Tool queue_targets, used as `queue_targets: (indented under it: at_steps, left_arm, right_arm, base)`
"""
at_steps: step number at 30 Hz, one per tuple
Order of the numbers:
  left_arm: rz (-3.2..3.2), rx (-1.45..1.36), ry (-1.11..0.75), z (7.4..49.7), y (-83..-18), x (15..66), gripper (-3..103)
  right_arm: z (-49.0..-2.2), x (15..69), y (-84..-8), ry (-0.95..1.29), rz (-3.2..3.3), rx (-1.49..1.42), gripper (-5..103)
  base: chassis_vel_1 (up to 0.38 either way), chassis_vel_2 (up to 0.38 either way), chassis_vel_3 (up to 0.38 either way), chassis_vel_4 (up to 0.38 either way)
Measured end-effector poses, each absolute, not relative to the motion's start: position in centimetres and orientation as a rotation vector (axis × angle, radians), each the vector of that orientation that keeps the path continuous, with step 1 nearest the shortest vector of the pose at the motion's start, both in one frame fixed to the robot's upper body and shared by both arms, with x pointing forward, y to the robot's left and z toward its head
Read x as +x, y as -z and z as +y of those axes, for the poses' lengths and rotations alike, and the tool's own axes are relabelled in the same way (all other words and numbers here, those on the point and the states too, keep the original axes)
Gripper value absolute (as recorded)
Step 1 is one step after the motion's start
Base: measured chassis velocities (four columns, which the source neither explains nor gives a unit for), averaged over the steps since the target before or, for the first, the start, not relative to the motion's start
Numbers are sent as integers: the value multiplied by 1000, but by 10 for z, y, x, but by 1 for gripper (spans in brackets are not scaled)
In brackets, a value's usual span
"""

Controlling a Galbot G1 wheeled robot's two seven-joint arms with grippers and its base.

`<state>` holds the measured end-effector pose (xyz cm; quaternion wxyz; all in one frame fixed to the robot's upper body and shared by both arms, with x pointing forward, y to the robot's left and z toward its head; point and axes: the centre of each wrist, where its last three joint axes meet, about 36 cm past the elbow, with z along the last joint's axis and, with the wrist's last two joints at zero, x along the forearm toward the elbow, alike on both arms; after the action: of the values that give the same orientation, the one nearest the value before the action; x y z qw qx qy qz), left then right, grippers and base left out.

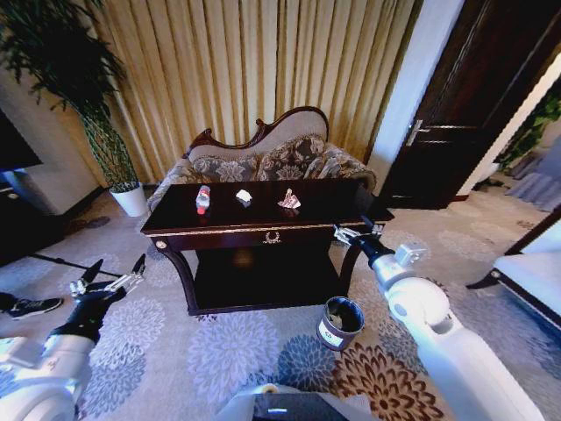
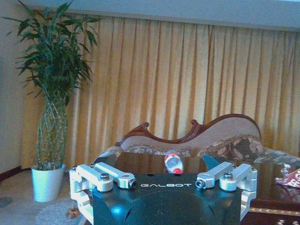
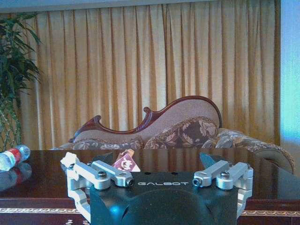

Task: Move to the front of the table and place the trash on the table into the trash bin.

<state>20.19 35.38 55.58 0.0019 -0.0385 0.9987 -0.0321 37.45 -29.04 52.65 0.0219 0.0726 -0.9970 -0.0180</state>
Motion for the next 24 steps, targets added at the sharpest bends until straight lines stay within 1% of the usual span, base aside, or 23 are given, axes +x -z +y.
queue_targets:
  at_steps: [6, 18, 24]
  left_arm:
    - [3138, -121, 82, 355, -558, 202, 100]
    - [3145, -123, 68, 357, -559, 202, 100]
    - [3148, -113, 68, 357, -558, 201, 100]
  right_arm:
    - [-293, 378, -524, 53, -3086, 209, 100]
    - [-292, 382, -523, 60, -3090, 207, 100]
    - [-290, 383, -520, 73, -3086, 212, 100]
  base:
    - [-85, 80, 82, -98]
    - [-135, 143, 144, -143]
    - [-38, 25, 34, -24]
